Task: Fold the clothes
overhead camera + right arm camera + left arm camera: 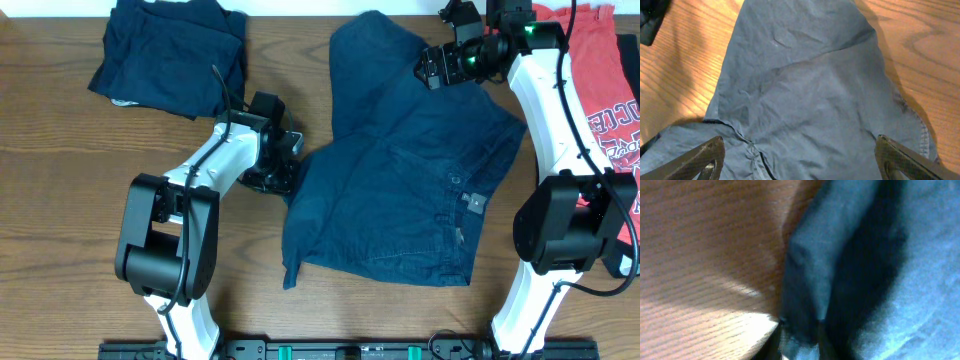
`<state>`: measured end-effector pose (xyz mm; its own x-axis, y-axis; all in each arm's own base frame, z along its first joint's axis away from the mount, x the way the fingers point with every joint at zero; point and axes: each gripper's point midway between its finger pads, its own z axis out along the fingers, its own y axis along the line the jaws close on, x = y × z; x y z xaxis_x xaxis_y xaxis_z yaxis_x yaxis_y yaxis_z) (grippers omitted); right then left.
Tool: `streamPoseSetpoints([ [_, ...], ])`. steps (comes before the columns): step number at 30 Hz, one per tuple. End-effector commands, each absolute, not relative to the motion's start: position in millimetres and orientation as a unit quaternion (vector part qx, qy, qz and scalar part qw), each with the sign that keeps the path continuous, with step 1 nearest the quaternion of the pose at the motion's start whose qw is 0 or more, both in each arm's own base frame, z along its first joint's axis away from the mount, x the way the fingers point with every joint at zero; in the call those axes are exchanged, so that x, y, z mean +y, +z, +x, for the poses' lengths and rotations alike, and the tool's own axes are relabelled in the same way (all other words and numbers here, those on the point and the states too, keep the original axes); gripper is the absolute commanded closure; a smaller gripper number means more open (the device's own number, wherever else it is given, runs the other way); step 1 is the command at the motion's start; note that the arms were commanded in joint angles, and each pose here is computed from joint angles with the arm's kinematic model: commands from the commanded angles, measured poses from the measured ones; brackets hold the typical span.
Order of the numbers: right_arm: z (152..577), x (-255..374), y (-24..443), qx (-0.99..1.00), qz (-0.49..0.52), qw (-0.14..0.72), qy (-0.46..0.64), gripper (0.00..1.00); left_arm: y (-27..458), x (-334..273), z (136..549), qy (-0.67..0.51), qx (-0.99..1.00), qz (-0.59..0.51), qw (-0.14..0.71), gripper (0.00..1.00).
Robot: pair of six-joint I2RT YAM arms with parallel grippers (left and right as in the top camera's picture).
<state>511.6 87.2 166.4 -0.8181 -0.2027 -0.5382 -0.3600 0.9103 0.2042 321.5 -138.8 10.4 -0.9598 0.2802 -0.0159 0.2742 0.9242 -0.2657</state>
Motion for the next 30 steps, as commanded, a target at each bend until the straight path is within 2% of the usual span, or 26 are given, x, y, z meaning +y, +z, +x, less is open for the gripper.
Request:
streamPoseSetpoints([
  [1,510.8,91.6,166.1,0.942,-0.148,0.26,0.152,0.06,3.1,-132.2,319.3,0.114,-0.984,-0.138,0.018,0.94],
  [11,510.9,91.6,166.1,0.942,-0.148,0.26,0.153,0.06,14.1,-71.2,343.5,-0.022,-1.0,-0.014,-0.015,0.94],
  [23,510.7,91.6,166.0,0.942,-0.148,0.26,0.153,0.06,86.6,0.2,420.2,-0.103,-0.971,0.09,-0.198,0.94],
  [24,510.6,91.6,165.9,0.942,-0.148,0.259,0.153,0.06,89.1,2.9,424.0,-0.108,-0.968,0.093,-0.208,0.83],
  [25,510.1,91.6,165.7,0.942,-0.148,0.258,0.153,0.06,90.6,4.6,426.5,-0.112,-0.966,0.094,-0.214,0.64],
  [26,509.6,91.6,165.4,0.943,-0.148,0.257,0.153,0.06,91.1,4.7,427.5,-0.112,-0.965,0.095,-0.216,0.55],
  [29,505.0,91.3,162.8,0.946,-0.146,0.247,0.154,0.07,90.2,5.0,423.6,-0.114,-0.967,0.094,-0.208,0.34],
  [30,502.7,91.4,161.7,0.947,-0.146,0.241,0.155,0.08,88.9,5.4,419.9,-0.115,-0.969,0.093,-0.2,0.3],
])
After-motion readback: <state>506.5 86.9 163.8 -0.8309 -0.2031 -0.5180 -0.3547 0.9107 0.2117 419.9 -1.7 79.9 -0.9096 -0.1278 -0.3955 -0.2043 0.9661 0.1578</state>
